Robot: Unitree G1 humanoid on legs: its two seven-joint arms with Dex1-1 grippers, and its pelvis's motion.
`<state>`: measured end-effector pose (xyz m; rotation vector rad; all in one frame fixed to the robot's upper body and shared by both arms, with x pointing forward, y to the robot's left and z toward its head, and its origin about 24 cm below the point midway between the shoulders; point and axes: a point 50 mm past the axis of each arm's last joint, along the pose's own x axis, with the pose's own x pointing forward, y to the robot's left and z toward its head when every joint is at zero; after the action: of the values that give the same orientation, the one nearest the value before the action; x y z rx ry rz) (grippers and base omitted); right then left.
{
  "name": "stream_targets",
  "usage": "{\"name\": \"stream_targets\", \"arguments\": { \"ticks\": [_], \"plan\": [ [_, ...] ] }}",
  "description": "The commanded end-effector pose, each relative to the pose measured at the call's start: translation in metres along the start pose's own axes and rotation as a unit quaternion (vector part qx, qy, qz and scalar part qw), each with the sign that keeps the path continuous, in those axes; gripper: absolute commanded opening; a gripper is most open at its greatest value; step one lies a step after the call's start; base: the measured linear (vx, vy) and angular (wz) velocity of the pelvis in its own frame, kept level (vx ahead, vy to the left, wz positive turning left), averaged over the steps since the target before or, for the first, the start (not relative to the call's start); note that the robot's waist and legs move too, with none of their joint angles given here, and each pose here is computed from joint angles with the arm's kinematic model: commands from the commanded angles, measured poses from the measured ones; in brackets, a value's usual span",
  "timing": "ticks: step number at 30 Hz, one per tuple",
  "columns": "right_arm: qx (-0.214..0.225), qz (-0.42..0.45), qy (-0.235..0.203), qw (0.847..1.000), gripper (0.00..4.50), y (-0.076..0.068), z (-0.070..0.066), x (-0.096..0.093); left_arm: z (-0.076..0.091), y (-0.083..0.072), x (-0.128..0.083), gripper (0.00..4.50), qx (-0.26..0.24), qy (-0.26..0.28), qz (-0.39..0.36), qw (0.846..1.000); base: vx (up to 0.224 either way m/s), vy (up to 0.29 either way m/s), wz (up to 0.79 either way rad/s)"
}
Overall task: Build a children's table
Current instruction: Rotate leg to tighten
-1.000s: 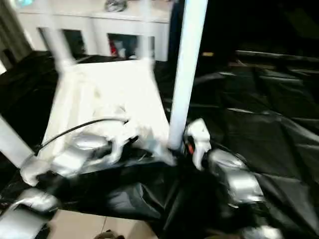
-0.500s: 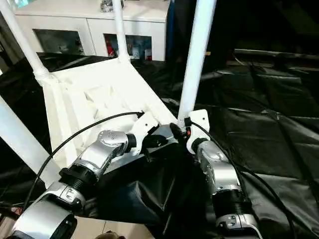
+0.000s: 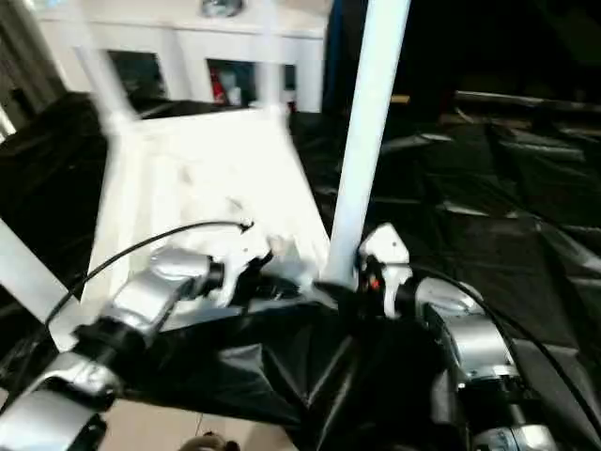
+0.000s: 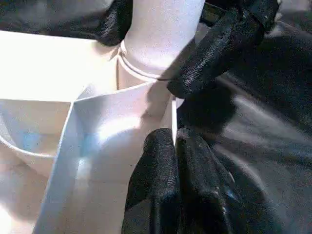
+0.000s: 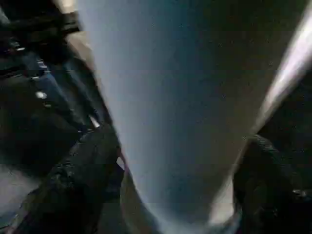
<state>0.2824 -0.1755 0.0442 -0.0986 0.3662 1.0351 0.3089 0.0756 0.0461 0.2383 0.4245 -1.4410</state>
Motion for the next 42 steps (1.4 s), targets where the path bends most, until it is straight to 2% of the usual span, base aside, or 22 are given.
{"name": "stream_targets", "arguments": {
  "ticks": [1,5,12,17,22,24,26,30,36,39,41,42],
  "plan": [
    [0.002,0.069,0.002,0.998,3.55,0.014,0.000,0.004,0.019,-0.005,0.004,0.00,0.040,-0.030,-0.038,0.998,0.000,0.000,0.00],
    [0.000,0.105,0.015,0.994,3.55,0.018,-0.001,-0.002,0.015,-0.008,-0.007,0.00,0.036,-0.021,-0.067,0.997,0.000,0.000,0.00],
    [-0.002,0.129,0.031,0.991,2.83,0.021,-0.004,-0.002,0.011,-0.012,-0.017,0.00,0.033,-0.010,-0.098,0.995,0.000,0.000,0.00],
    [0.007,0.141,0.027,0.990,2.48,0.024,-0.003,-0.002,0.011,-0.013,-0.018,0.00,0.033,-0.008,-0.100,0.994,0.000,0.000,0.00],
    [0.018,0.140,0.023,0.990,2.46,0.027,-0.006,0.000,0.011,-0.013,-0.016,0.00,0.031,-0.013,-0.090,0.995,0.000,0.000,0.00],
    [0.028,0.100,0.011,0.995,2.46,0.022,-0.008,0.006,0.013,-0.010,-0.013,0.00,0.029,-0.019,-0.072,0.997,0.000,0.000,0.00],
    [0.046,0.008,0.002,0.999,2.45,0.010,-0.011,0.016,0.016,-0.005,-0.007,0.00,0.022,-0.030,-0.039,0.999,0.000,0.000,0.00],
    [0.102,-0.120,0.008,0.988,2.44,-0.004,-0.020,0.030,0.026,0.002,0.012,0.00,0.019,-0.044,0.018,0.999,0.000,0.000,0.00],
    [0.151,-0.225,0.003,0.963,2.44,-0.003,-0.021,0.054,0.044,0.007,0.041,0.00,0.006,-0.066,0.097,0.993,0.000,0.000,0.00],
    [0.142,-0.234,-0.003,0.962,2.43,0.001,-0.017,0.063,0.049,0.005,0.050,0.00,0.002,-0.073,0.103,0.992,0.000,0.000,0.00],
    [0.124,-0.215,-0.022,0.968,2.43,0.005,-0.011,0.069,0.050,0.001,0.054,0.00,0.006,-0.075,0.086,0.993,0.000,0.000,0.00],
    [0.125,-0.204,-0.032,0.970,2.78,0.006,-0.008,0.069,0.050,0.001,0.054,0.00,0.007,-0.075,0.084,0.994,0.000,0.000,0.00]
  ]
}}
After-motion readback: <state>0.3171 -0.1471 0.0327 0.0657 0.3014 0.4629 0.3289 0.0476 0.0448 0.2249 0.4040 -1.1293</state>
